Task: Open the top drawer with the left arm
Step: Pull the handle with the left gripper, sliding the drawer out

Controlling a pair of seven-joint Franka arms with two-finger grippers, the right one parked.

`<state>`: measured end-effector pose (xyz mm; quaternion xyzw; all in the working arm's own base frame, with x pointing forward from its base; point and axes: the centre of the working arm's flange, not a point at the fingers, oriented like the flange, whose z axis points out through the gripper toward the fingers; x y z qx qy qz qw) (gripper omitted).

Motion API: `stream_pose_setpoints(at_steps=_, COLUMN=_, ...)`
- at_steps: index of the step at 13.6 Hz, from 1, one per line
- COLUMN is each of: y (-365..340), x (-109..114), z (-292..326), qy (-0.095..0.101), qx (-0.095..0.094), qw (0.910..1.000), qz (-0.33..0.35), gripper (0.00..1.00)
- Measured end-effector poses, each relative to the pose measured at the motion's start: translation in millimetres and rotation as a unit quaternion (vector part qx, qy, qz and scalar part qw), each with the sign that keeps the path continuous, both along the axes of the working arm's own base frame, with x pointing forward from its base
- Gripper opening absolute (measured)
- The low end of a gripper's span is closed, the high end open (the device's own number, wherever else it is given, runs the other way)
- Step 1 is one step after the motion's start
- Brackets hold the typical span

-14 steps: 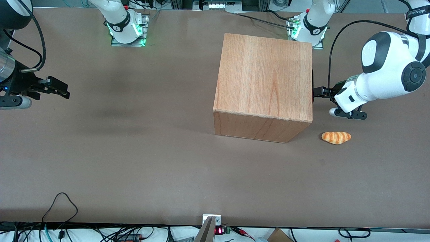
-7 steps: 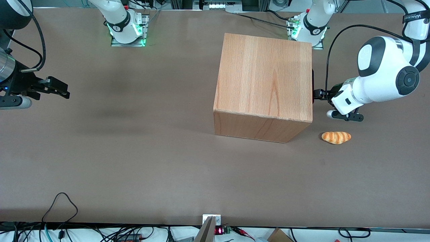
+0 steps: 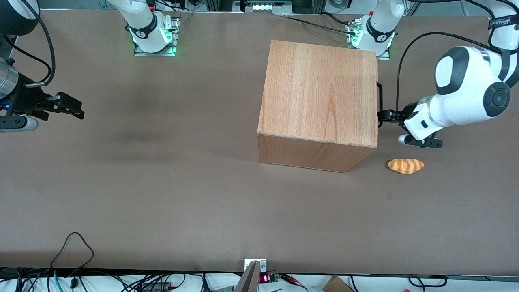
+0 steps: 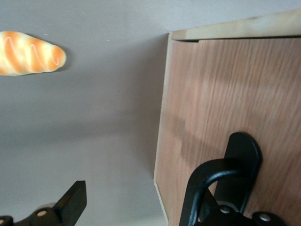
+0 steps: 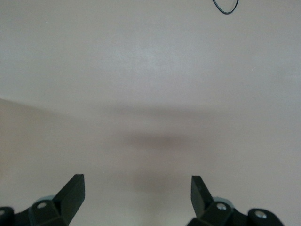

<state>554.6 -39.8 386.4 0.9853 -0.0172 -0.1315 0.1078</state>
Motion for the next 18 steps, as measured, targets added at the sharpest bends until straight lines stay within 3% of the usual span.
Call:
stream_pose_setpoints(at_steps=7, y=51, x=2, z=3, qy=-0.006, qx=0.021, qw=0.9996, qz=0.019, gripper=1.00)
stream_pose_setpoints(at_steps=18, y=133, x=1, z=3, qy=-0.019, qx=0.033, qw=0.9966, qz=0.073, gripper=1.00)
